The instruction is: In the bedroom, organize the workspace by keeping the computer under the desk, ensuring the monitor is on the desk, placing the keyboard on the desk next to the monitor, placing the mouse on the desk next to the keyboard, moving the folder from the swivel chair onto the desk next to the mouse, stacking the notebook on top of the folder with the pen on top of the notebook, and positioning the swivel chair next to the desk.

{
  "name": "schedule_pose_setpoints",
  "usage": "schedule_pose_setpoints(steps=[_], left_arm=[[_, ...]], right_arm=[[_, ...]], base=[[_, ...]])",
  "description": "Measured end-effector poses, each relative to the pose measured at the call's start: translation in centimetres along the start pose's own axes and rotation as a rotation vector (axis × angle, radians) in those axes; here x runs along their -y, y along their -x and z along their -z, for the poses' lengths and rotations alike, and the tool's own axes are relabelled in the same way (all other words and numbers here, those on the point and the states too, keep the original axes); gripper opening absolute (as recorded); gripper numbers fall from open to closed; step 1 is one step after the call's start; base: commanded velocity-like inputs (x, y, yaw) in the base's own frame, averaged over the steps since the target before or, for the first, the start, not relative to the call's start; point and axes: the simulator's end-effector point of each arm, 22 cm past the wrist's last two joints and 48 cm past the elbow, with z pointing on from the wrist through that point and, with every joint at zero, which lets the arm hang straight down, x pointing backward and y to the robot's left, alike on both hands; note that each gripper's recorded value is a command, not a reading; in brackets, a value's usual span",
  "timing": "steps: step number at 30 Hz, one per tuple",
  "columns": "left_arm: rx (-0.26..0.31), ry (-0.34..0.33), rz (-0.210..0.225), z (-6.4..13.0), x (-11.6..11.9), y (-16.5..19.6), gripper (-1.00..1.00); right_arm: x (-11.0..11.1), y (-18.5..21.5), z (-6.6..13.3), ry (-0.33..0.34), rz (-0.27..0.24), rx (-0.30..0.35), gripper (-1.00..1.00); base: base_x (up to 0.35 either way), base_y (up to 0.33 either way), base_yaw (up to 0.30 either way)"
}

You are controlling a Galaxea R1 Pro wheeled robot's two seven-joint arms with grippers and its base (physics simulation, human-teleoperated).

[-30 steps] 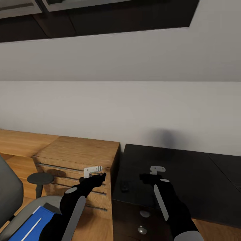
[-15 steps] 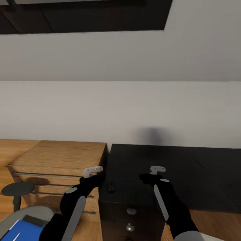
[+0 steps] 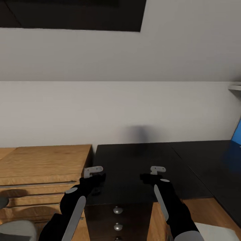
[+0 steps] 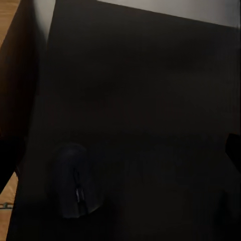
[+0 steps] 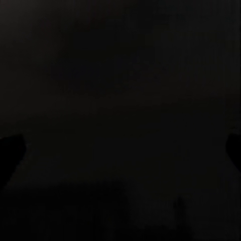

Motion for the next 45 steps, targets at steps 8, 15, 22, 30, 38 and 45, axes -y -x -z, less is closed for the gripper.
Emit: schedule_pose_setpoints(steps=[8,15,22,30,38,45], left_arm=[[0.000,0.000,0.000,0.0,0.0,0.0,1.00],[0.000,0.000,0.000,0.0,0.0,0.0,1.00],[0.000,0.002,0.000,0.3,0.2,0.6,1.00],[0.000,0.004,0.000,0.9,0.4,1.8,1.00],[0.000,0.004,0.000,1.4,0.7,2.9,1.00],[0.000,0.005,-0.001,1.9,0.9,3.9,1.00]], right_arm=[[0.0,-0.1,0.0,0.000,0.000,-0.001,1.00],[0.0,-0.1,0.0,-0.001,0.001,-0.003,1.00],[-0.1,0.4,0.3,0.000,0.000,-0.003,1.00],[-0.2,1.6,1.0,0.000,0.001,-0.003,1.00],[-0.4,2.7,1.7,0.003,0.002,-0.002,1.00],[-0.7,3.6,2.4,0.005,0.002,-0.002,1.00]], base=[[0.000,0.000,-0.296],[0.000,0.000,-0.296],[0.000,0.000,-0.295],[0.000,0.000,-0.284],[0.000,0.000,-0.059],[0.000,0.000,-0.004]])
